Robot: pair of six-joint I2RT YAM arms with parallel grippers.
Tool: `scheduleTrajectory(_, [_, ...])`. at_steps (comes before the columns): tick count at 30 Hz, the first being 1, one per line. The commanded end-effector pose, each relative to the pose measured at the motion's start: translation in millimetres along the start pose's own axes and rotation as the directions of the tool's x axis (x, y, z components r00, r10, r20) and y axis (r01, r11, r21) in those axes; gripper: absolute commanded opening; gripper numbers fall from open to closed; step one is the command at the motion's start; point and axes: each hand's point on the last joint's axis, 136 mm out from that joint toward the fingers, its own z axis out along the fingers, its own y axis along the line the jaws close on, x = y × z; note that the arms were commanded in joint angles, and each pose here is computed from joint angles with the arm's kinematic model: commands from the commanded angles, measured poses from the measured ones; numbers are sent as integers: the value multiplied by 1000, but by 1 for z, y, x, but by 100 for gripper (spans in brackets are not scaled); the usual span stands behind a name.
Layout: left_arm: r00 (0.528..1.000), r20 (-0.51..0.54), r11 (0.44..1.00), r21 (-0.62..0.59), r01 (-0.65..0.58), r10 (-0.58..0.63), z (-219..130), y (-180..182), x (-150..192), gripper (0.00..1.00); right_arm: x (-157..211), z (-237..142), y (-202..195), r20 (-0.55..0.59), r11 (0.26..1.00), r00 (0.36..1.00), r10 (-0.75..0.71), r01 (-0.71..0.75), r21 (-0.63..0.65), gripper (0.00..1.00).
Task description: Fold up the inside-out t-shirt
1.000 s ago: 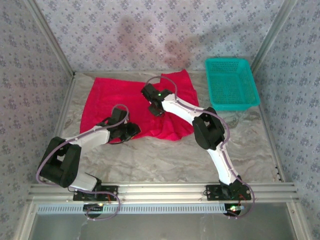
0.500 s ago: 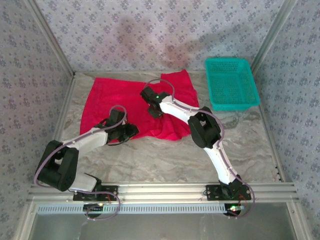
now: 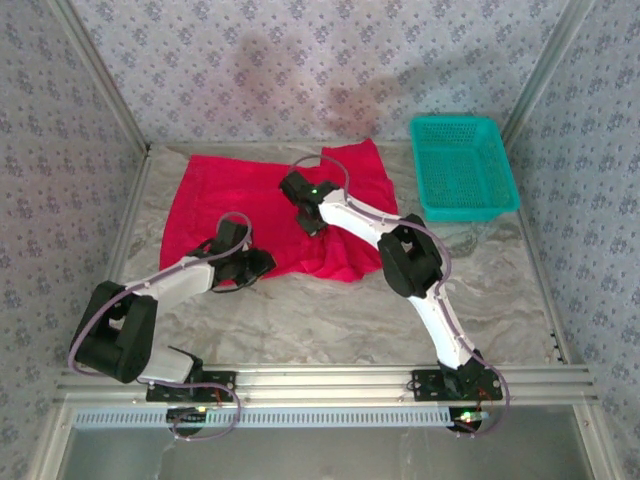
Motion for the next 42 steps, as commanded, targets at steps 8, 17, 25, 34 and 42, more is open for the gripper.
scheduleTrajectory(8, [1000,20,1000,19,10,-11,-8,4,-18,33,8,-145,19,-61,805,996,61,-85,-587,0])
scheduleTrajectory(17, [999,21,998,37,43,-44,-16,12,-22,33,-12,-101,0,-231,624,922,311,-382,-682,50])
scheduleTrajectory(25, [993,67,994,42,98,-101,-37,26,-41,33,21,-71,-11,-180,861,939,294,-342,-376,40])
scheduleTrajectory(34, [930,207,951,2,310,-304,-80,87,-80,48,59,-57,16,-203,946,960,194,-238,-221,51])
scheduleTrajectory(42, [848,289,880,-36,474,-444,-103,143,-83,55,68,-32,32,-215,988,970,117,-136,-74,53])
